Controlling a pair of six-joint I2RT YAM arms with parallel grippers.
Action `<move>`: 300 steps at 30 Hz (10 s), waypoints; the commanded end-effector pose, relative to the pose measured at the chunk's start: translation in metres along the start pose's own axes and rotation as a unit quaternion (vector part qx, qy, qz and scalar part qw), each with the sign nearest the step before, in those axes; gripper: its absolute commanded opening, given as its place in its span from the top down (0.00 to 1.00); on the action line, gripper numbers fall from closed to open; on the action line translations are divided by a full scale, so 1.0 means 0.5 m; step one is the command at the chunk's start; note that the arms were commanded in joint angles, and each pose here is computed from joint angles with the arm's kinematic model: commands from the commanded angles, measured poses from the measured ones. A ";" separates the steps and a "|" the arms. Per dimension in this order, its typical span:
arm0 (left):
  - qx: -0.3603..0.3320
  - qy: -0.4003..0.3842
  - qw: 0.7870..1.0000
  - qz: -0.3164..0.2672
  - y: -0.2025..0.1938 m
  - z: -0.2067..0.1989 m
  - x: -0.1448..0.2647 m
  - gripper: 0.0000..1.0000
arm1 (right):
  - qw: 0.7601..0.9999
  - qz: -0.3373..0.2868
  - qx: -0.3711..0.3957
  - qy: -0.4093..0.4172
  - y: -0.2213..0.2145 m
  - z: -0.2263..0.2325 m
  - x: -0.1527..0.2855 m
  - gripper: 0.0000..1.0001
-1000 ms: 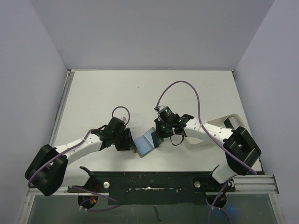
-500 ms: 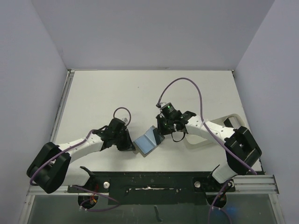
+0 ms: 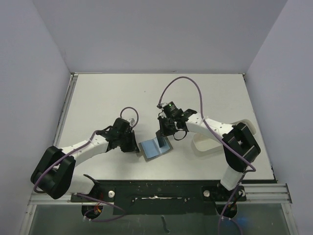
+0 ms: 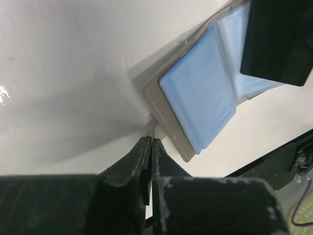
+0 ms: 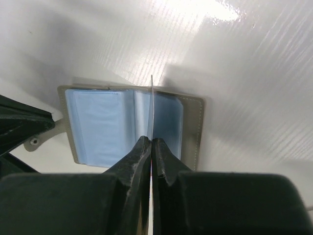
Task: Put the credit cards into the card holder
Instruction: Insert the credit card into the card holder.
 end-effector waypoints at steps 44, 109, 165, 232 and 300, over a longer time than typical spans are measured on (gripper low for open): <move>-0.236 -0.027 0.971 -0.034 0.115 -0.001 0.013 1.00 | 0.994 0.041 -0.051 0.093 -0.006 0.014 0.011 1.00; -0.498 -0.097 0.862 -0.004 0.057 -0.087 0.050 1.00 | 0.996 -0.012 -0.073 0.046 -0.036 -0.022 0.055 1.00; -0.073 -0.018 0.995 -0.063 0.025 -0.029 -0.034 0.91 | 0.977 0.040 -0.110 0.176 -0.100 0.023 0.011 1.00; -0.055 -0.108 0.988 -0.098 0.041 -0.105 0.003 0.86 | 0.987 0.060 -0.121 0.089 -0.132 -0.033 -0.010 1.00; -0.057 -0.011 0.997 -0.043 -0.026 -0.011 -0.055 0.89 | 0.983 0.088 -0.130 0.098 -0.153 -0.037 -0.034 1.00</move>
Point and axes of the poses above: each gripper's point midway between its finger pads, its own x axis back along the fingers, its own z axis along the line the jaws close on, y = z × x, the point moved 1 cm from there along x, back along the fingers, and after that the axes turned 14 degrees about -x, right-handed, at the moved point
